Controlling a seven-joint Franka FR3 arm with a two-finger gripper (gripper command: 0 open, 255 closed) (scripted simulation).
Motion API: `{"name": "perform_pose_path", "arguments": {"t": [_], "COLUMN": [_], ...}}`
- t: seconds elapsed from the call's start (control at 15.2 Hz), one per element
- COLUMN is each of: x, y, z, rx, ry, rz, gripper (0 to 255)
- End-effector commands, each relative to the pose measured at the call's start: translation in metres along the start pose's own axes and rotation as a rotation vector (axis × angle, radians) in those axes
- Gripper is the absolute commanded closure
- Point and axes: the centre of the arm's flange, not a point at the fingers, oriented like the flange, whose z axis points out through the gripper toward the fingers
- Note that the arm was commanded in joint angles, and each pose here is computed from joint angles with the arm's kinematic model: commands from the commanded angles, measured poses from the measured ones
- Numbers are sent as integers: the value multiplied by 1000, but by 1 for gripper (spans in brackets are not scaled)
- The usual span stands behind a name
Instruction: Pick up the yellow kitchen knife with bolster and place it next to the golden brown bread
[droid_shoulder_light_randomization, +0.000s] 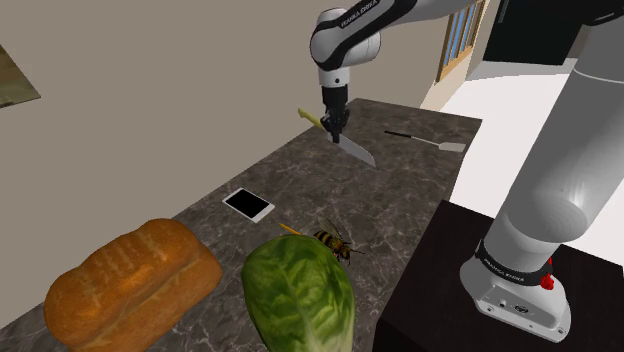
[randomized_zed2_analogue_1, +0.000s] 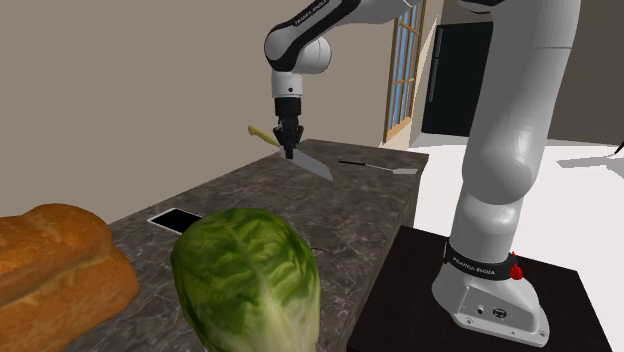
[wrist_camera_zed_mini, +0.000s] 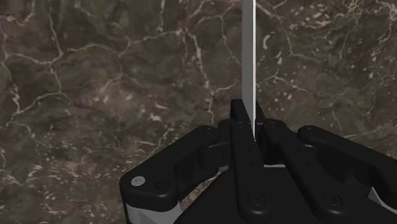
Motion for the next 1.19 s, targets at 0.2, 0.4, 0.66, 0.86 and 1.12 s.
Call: {"name": "perform_pose_path", "arguments": {"t": [0.2, 0.4, 0.66, 0.86, 1.12], "x": [-3, -4, -6, -8, -10], "y": [-4, -6, -8, -10, -13], "z": [-26, -42, -63, -78, -99], "rx": [0, 0, 0, 0, 0], "ry": [-1, -1, -1, -1, -1], "rz": [0, 0, 0, 0, 0], "gripper": [255, 255, 255, 255, 255]}}
